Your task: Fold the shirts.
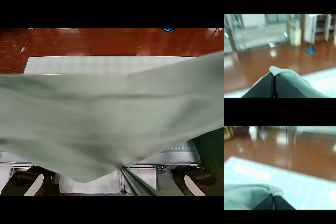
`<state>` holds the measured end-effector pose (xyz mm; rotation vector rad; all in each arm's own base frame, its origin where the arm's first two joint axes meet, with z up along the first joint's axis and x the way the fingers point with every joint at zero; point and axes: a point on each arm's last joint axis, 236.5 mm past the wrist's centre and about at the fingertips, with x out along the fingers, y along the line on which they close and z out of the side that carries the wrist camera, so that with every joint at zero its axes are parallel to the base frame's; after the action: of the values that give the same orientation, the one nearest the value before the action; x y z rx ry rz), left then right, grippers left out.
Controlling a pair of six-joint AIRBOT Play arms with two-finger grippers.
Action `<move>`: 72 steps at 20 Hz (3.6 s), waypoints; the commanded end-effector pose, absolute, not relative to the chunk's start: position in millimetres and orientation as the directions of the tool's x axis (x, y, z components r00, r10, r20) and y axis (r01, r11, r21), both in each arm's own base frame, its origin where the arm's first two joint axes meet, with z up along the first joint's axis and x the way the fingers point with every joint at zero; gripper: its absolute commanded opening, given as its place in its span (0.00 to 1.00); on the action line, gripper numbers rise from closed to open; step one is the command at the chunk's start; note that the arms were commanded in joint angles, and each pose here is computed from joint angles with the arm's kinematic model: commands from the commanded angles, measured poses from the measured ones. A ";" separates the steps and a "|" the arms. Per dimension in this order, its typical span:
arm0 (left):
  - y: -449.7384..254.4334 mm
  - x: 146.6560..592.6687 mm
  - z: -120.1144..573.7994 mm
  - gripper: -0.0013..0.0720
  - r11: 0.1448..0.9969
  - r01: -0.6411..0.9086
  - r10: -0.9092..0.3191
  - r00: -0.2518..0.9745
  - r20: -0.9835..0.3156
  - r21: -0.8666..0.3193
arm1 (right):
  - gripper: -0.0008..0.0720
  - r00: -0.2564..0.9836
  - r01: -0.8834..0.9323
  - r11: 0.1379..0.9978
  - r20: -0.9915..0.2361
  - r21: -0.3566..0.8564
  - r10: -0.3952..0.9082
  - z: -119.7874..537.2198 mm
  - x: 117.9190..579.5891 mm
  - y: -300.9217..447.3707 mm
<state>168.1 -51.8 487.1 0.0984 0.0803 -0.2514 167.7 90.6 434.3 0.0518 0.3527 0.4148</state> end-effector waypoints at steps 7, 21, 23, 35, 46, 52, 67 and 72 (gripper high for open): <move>-50.2 359.3 284.3 0.04 0.992 0.121 -0.072 0.813 -0.578 0.046 | 0.04 0.666 -0.216 0.957 -0.688 0.194 0.290 231.2 315.6 90.3; -104.4 568.8 55.6 0.56 0.872 -0.096 -0.343 0.579 -0.740 -0.480 | 0.49 0.557 0.098 0.772 -0.677 0.628 0.481 33.5 554.7 58.6; -93.1 568.3 65.3 0.71 0.851 -0.118 -0.365 0.569 -0.737 -0.512 | 0.58 0.556 0.127 0.755 -0.677 0.643 0.483 38.0 555.7 46.9; 44.8 324.2 -13.2 0.71 0.841 -0.394 -0.379 0.059 -0.924 -0.370 | 0.57 0.286 0.451 0.846 -0.944 0.285 0.165 -8.2 327.3 -107.5; 36.6 237.4 -91.0 0.71 0.652 -0.569 -0.497 0.178 -0.849 -0.501 | 0.57 0.407 0.376 0.787 -0.850 0.489 0.334 -24.4 238.0 -8.6; -0.9 241.8 -121.8 0.71 0.682 -0.565 -0.530 0.057 -0.846 -0.464 | 0.57 0.427 0.367 0.748 -0.814 0.554 0.394 -15.6 242.4 5.8; -34.1 248.3 -114.0 0.04 0.748 -0.450 -0.543 0.006 -0.839 -0.488 | 0.57 0.212 0.522 0.708 -0.876 0.475 0.432 -78.6 182.4 20.6; -34.1 248.4 -114.1 0.04 0.749 -0.447 -0.543 0.006 -0.840 -0.488 | 0.57 0.129 0.573 0.674 -0.864 0.466 0.487 -97.6 176.2 25.2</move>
<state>248.2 -34.0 -114.5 -0.8126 1.6215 -0.0871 178.3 22.5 -88.1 0.8841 1.4679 -0.0737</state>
